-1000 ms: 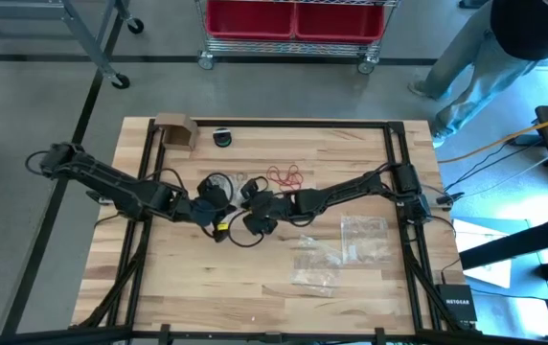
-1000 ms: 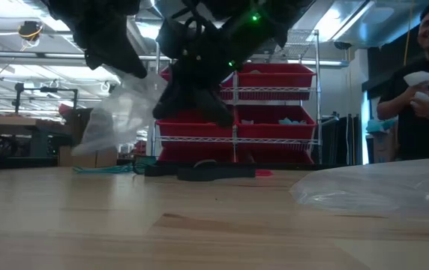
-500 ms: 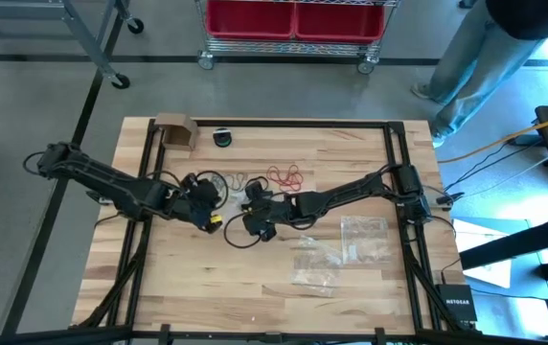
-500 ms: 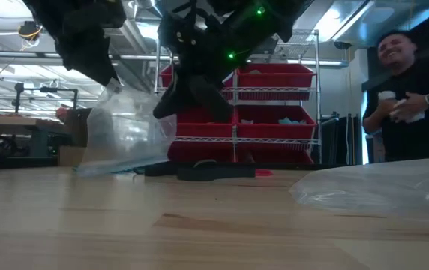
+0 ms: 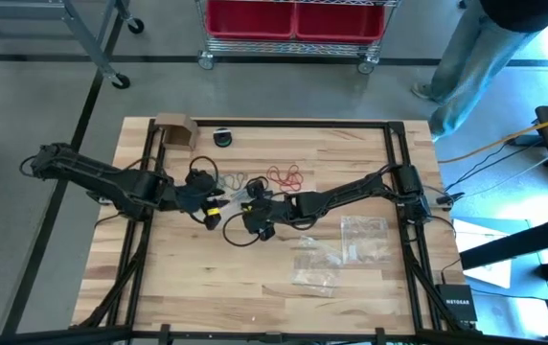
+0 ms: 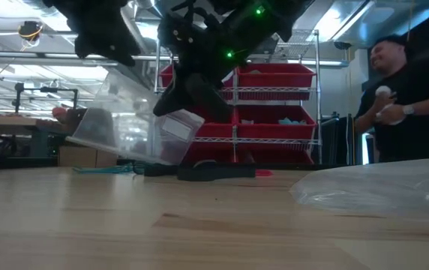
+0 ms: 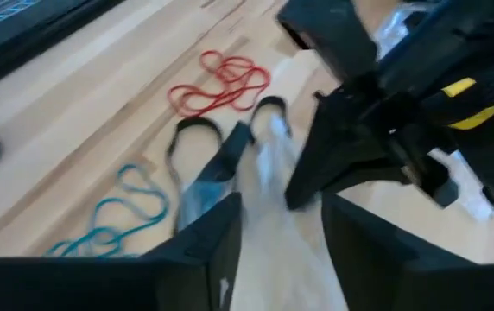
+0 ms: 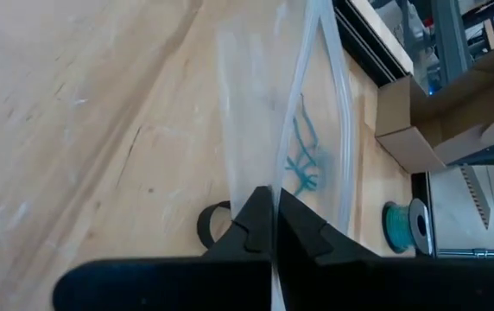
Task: Sort rubber bands
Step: Put the black rubber band into the transparent zip bag
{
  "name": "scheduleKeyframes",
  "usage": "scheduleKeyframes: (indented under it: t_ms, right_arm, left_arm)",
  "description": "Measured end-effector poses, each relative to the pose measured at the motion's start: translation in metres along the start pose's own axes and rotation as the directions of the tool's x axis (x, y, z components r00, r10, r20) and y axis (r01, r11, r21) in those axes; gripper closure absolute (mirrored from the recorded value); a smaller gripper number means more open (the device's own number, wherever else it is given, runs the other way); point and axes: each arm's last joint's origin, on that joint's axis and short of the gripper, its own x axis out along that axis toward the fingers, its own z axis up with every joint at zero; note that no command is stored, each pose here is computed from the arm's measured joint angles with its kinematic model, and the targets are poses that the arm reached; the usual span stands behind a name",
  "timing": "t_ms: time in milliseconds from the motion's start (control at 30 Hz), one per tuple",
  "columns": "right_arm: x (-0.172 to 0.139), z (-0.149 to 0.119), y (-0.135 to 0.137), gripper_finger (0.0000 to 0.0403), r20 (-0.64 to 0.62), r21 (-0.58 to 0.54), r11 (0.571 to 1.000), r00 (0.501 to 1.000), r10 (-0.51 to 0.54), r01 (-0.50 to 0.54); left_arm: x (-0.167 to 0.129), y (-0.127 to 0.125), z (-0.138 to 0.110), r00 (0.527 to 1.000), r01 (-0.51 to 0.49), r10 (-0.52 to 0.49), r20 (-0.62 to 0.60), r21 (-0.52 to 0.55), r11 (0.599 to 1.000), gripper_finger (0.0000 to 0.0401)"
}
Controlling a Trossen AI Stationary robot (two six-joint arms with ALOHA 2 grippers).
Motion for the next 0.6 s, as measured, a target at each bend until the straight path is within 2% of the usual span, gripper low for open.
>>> scheduleKeyframes:
  t_ms: [300, 467, 600]
  right_arm:
    - [0.000, 0.000, 0.000, 0.0403, 0.001, 0.032, 0.999, 1.000, 0.004, -0.004]
    - [0.000, 0.000, 0.000, 0.0403, 0.004, 0.032, 0.999, 1.000, 0.008, -0.008]
    - [0.000, 0.000, 0.000, 0.0403, 0.004, 0.028, 1.000, 1.000, 0.008, -0.008]
  left_arm:
    - [0.037, -0.011, -0.017, 0.992, -0.038, 0.046, -0.120, 0.066, 0.997, 0.0210]
    - [0.044, -0.005, -0.013, 0.991, -0.068, 0.074, -0.115, 0.051, 0.996, 0.0213]
    - [0.050, -0.001, -0.009, 0.988, -0.006, 0.012, -0.155, 0.036, 0.999, 0.0214]
